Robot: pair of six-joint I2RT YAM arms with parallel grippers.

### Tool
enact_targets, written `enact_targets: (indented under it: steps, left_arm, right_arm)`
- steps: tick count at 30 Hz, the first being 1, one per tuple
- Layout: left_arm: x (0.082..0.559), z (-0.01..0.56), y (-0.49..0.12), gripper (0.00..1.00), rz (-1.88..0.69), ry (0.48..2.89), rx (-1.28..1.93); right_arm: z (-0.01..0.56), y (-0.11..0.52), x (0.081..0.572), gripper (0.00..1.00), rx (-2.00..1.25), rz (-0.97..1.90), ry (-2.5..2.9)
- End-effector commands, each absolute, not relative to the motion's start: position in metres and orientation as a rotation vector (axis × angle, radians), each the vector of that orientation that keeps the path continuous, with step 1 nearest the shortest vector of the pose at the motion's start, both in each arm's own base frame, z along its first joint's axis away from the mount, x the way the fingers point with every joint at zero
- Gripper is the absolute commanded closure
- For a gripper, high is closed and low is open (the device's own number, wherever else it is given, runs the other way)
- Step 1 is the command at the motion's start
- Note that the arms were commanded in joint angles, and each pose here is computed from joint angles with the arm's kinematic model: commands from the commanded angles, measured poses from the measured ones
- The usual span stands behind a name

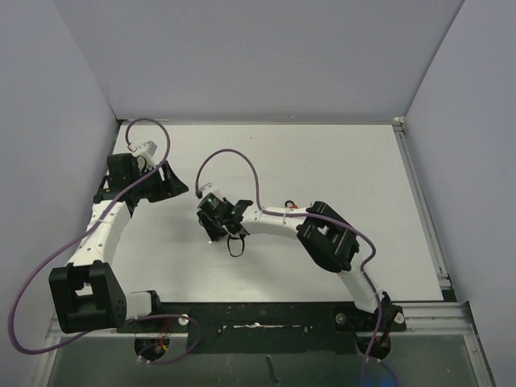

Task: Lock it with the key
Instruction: Pick up the lock from the center of the board.

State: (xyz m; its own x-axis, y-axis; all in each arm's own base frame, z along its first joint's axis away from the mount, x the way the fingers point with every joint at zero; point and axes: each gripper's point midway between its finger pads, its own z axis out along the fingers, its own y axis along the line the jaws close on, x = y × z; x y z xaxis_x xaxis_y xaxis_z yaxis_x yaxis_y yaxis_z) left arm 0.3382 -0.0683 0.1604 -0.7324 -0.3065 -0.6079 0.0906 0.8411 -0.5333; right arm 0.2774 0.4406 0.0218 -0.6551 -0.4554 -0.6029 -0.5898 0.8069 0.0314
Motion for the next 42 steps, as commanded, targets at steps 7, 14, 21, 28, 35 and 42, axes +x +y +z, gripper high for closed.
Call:
enact_targets:
  steps: [7,14,21,28,35,42]
  left_arm:
    - [0.35,0.181,-0.068,0.42,-0.721,2.203,-0.132]
    - [0.354,0.197,-0.066,0.42,-0.699,2.189,-0.095]
    - [0.357,0.237,-0.072,0.4,-0.737,2.121,-0.048]
    - [0.346,0.302,-0.106,0.43,-0.947,1.907,0.184]
    - [0.316,0.362,-0.155,0.45,-1.094,1.701,0.531]
    - [0.281,0.407,-0.214,0.44,-1.17,1.558,0.825]
  right_arm:
    - [0.019,0.422,0.263,0.98,-0.798,0.23,2.457]
    - [0.084,0.429,0.293,1.0,-0.908,0.287,2.217]
    - [0.216,0.43,0.325,1.0,-0.861,0.677,1.85]
    - [0.302,0.389,0.31,1.0,-0.903,0.976,1.52]
    - [0.347,0.34,0.286,1.0,-0.919,1.141,1.332]
    - [0.37,0.312,0.253,1.0,-0.974,1.213,1.214]
